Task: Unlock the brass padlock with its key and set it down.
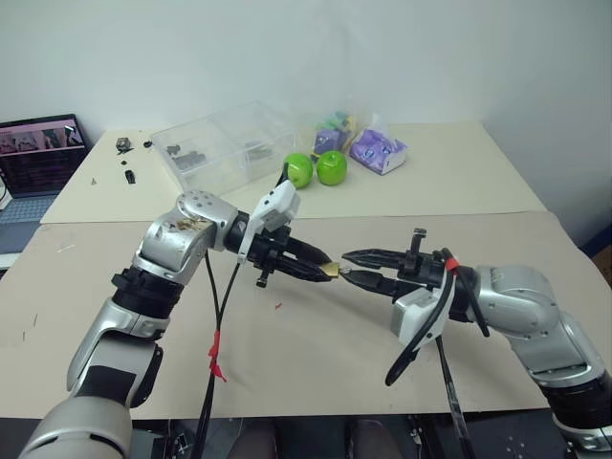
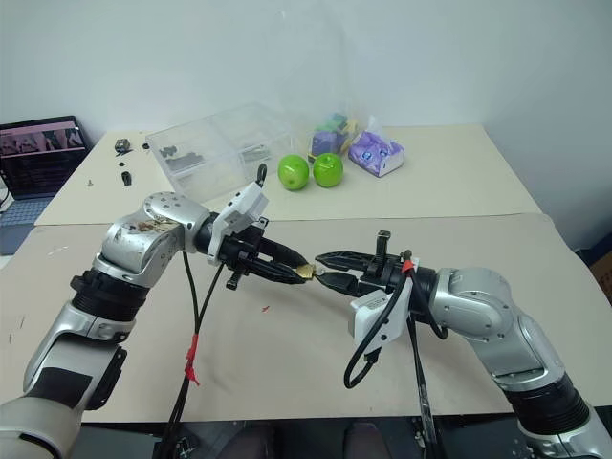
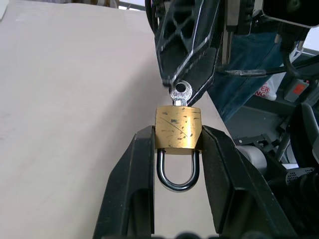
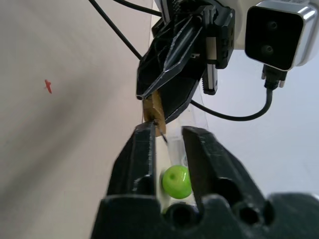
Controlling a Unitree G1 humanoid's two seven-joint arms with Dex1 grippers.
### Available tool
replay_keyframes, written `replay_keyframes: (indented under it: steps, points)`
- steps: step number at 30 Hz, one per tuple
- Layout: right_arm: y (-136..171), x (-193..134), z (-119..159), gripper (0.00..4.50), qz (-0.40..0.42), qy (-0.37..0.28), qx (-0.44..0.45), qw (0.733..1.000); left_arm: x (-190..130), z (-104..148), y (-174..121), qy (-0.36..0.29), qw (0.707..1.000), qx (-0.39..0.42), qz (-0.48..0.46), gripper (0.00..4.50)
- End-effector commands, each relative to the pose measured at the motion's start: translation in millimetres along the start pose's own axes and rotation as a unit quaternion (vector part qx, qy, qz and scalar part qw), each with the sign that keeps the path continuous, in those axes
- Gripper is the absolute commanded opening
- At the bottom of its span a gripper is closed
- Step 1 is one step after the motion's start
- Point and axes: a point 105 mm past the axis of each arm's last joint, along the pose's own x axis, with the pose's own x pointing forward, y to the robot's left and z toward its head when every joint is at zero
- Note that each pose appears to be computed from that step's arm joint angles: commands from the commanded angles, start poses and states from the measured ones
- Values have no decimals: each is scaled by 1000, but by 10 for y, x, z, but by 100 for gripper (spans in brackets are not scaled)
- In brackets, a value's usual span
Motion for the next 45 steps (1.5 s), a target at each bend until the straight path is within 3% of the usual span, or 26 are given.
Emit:
replay_keyframes:
  steps: [1, 10, 15, 21, 30, 32, 36, 39, 45]
  points:
    - [-192, -55, 106, 6, -37, -15, -22, 999, 1, 44, 11, 6, 1000, 13, 3, 83]
    - [-178, -60, 104, 6, -30, -18, -6, 999, -2, 115, 10, 5, 999, 42, 7, 83]
    - [-193, -59, 24, 6, -34, -7, 70, 997, 29, 186, 64, 20, 991, 127, 29, 83]
    - [-89, -104, -108, 6, -27, 19, 157, 987, 94, 389, 128, -10, 982, 180, 63, 83]
    - [-73, -91, -160, 6, -32, 29, 264, 964, 111, 329, 211, 24, 965, 246, 91, 83]
    - [-103, -85, -158, 6, -36, 31, 262, 964, 110, 327, 223, 20, 966, 239, 94, 83]
    - [-129, -61, -94, 6, -18, 30, 172, 984, 95, 297, 257, 16, 973, 209, 100, 83]
    - [-91, -47, -63, 82, -5, 24, 157, 987, 93, 287, 264, 12, 976, 194, 101, 83]
    - [-18, -9, 23, 284, 16, 9, 44, 999, 76, 233, 269, 2, 985, 136, 104, 83]
